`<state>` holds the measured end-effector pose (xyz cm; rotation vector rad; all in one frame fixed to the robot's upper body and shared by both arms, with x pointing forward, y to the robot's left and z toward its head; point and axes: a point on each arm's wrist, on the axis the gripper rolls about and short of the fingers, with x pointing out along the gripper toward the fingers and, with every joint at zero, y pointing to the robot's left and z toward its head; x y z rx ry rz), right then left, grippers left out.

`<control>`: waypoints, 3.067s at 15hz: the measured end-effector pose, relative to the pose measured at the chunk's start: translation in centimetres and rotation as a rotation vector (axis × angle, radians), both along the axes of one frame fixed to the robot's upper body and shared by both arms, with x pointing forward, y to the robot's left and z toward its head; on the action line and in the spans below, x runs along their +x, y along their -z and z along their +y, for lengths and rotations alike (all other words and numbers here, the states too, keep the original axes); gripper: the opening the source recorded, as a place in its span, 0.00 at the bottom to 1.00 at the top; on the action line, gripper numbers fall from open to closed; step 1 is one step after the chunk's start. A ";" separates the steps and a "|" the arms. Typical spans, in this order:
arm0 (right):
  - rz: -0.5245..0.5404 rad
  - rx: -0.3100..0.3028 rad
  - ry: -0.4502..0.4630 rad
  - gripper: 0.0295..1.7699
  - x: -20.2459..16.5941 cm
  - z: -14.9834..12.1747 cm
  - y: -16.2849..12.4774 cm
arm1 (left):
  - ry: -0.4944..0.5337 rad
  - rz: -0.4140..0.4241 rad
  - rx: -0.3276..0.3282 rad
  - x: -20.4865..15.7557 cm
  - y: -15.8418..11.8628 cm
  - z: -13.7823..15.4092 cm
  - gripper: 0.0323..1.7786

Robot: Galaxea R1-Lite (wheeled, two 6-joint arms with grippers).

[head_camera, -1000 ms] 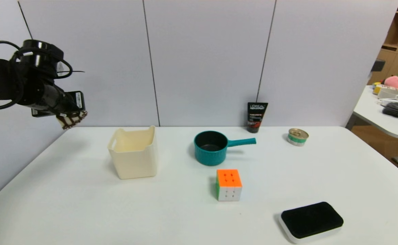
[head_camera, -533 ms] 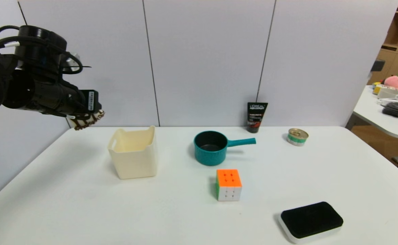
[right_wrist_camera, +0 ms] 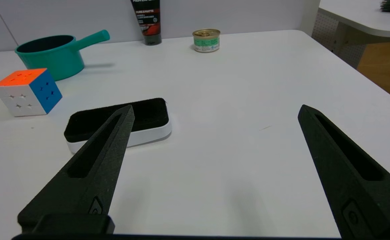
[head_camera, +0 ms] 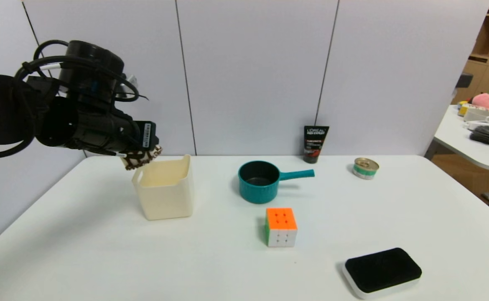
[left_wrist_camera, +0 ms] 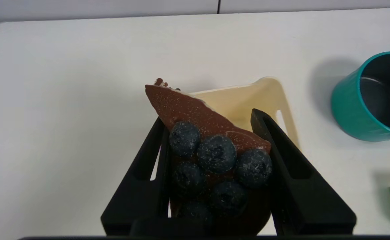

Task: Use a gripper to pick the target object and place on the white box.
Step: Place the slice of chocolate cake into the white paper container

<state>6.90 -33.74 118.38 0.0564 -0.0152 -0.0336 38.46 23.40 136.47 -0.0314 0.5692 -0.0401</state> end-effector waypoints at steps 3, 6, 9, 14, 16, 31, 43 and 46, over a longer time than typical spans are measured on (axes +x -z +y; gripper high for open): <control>0.000 0.000 0.000 0.96 0.0 0.0 0.0 | -0.136 0.012 -0.043 0.7 1.0 -0.9 0.44; 0.000 0.000 0.000 0.96 0.0 0.0 0.0 | -0.258 -0.004 -0.032 1.8 1.9 -1.4 0.44; 0.000 0.000 0.000 0.96 0.0 0.0 0.0 | -0.290 -0.005 -0.076 2.5 2.5 -2.9 0.44; 0.000 0.000 0.000 0.96 0.0 0.0 0.0 | -0.307 0.002 -0.075 3.2 3.8 -4.7 0.44; 0.000 0.000 0.000 0.96 0.0 0.0 0.0 | -0.316 0.000 -0.068 3.6 4.3 -4.9 0.44; 0.000 0.000 0.000 0.96 0.0 0.0 0.0 | -0.363 0.016 -0.028 4.4 5.9 -5.2 0.44; 0.000 0.000 0.000 0.96 0.0 0.0 0.0 | -0.362 0.015 -0.027 4.3 5.9 -5.2 0.56; 0.000 0.000 0.000 0.96 0.0 0.0 0.0 | -0.362 0.015 -0.030 4.3 5.8 -5.2 0.69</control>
